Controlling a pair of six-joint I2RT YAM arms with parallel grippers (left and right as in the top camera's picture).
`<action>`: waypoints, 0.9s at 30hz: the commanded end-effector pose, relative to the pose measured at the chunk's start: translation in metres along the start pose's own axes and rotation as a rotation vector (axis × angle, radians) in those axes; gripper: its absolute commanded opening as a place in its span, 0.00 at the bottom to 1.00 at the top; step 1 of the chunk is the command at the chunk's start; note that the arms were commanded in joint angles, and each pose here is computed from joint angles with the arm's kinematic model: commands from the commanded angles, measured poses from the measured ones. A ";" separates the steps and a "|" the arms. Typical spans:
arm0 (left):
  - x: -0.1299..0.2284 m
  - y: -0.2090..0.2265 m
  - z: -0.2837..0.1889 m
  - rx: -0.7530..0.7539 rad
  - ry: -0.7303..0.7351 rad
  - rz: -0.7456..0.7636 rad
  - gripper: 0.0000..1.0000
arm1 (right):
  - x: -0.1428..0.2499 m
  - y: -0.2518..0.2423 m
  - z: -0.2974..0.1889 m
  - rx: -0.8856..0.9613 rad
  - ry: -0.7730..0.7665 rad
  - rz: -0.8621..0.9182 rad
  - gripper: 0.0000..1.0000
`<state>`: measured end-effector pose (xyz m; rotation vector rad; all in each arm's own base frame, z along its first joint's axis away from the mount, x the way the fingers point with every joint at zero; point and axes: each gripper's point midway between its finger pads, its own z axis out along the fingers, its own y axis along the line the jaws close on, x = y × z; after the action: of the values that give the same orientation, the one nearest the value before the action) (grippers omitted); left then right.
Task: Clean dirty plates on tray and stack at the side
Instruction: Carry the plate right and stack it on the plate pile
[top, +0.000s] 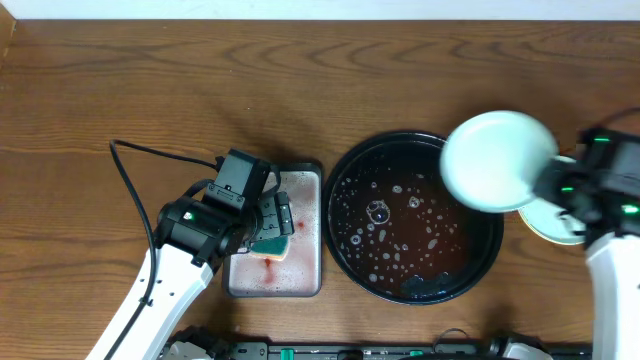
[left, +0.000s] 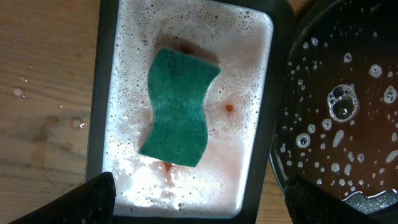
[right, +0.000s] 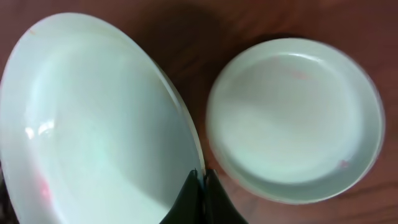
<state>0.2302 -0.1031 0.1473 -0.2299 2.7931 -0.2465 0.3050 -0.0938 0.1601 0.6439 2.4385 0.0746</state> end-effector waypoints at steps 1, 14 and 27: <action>-0.001 0.001 -0.001 -0.001 -0.005 0.001 0.87 | -0.013 -0.029 0.009 -0.076 0.012 0.200 0.01; -0.001 0.001 -0.001 -0.001 -0.005 0.001 0.87 | 0.034 -0.148 0.076 0.096 0.208 0.582 0.11; -0.001 0.001 -0.001 -0.002 -0.005 0.001 0.87 | -0.022 0.030 -0.037 -0.304 -0.086 0.023 0.50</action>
<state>0.2301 -0.1030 0.1473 -0.2299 2.7938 -0.2460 0.3084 -0.1303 0.1725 0.8247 2.2755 0.3500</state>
